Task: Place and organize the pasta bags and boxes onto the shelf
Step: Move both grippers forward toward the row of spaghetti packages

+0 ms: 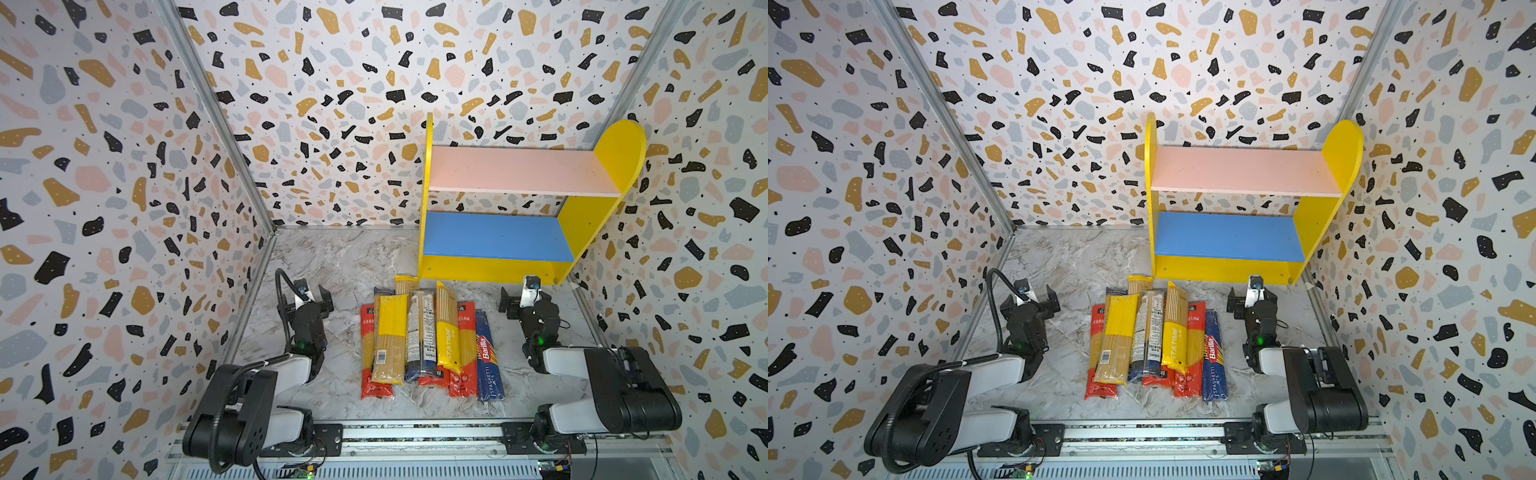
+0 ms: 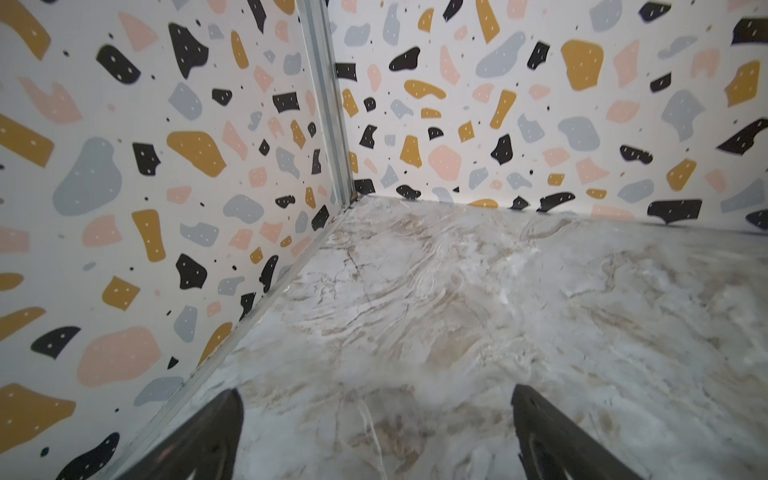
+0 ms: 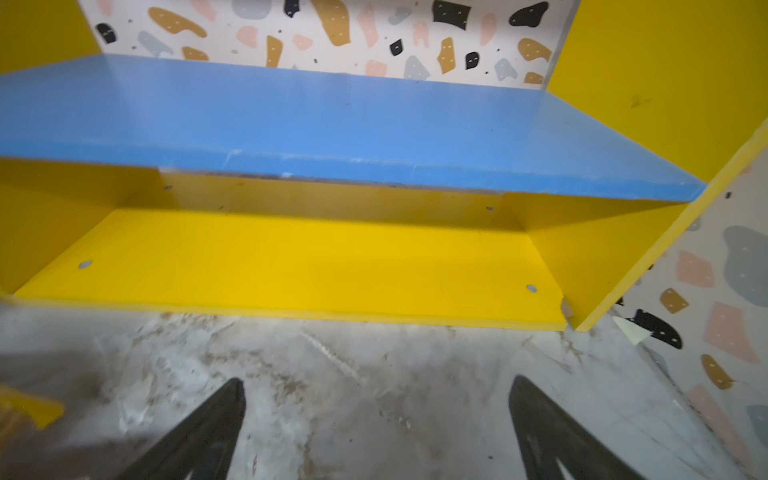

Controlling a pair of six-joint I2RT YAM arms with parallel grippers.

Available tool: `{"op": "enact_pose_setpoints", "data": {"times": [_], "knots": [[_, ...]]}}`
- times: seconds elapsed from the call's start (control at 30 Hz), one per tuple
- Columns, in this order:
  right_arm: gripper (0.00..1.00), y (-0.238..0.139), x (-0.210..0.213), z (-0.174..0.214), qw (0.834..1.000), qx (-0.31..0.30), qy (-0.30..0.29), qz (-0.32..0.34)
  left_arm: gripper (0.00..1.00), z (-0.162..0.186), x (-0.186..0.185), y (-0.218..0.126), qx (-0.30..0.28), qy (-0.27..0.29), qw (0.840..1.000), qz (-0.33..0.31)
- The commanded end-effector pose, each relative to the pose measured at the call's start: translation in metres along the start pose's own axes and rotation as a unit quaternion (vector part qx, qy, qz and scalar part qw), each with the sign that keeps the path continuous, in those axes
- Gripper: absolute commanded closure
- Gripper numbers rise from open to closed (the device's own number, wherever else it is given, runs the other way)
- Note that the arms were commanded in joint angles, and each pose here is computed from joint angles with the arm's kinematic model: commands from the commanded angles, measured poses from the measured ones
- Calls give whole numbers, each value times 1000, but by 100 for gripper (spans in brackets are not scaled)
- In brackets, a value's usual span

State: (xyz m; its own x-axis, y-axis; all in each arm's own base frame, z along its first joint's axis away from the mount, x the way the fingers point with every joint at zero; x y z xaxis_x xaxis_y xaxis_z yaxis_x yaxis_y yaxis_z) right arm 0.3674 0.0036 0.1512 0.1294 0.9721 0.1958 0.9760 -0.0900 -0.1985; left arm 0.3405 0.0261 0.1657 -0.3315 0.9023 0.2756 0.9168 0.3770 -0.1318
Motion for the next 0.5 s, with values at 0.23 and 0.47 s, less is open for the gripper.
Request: {"op": "enact_pose_setpoints", "data": {"times": [0.23,0.47], "knots": [[1,-9,8,1,961,223,112,119,0,-40,-45,-25,8,-32,996,82],[1,-97,57,52,922,365,61,114,0,-71,-111,-85,6,4,981,196]]}}
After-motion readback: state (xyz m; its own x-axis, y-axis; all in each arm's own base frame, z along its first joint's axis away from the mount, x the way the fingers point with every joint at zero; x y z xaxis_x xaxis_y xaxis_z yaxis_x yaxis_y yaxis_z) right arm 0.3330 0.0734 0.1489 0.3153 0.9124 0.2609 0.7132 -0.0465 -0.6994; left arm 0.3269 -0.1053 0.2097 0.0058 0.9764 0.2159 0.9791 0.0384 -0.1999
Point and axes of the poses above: each gripper's point midway between its finger pads, its own y axis out along the fingers, its own x axis along the line the jaws close on, z = x × y, the point moved 2 cm from there along -y, back along the fingers, and after that the axes turned 13 degrees about y, right-handed, at the moved point
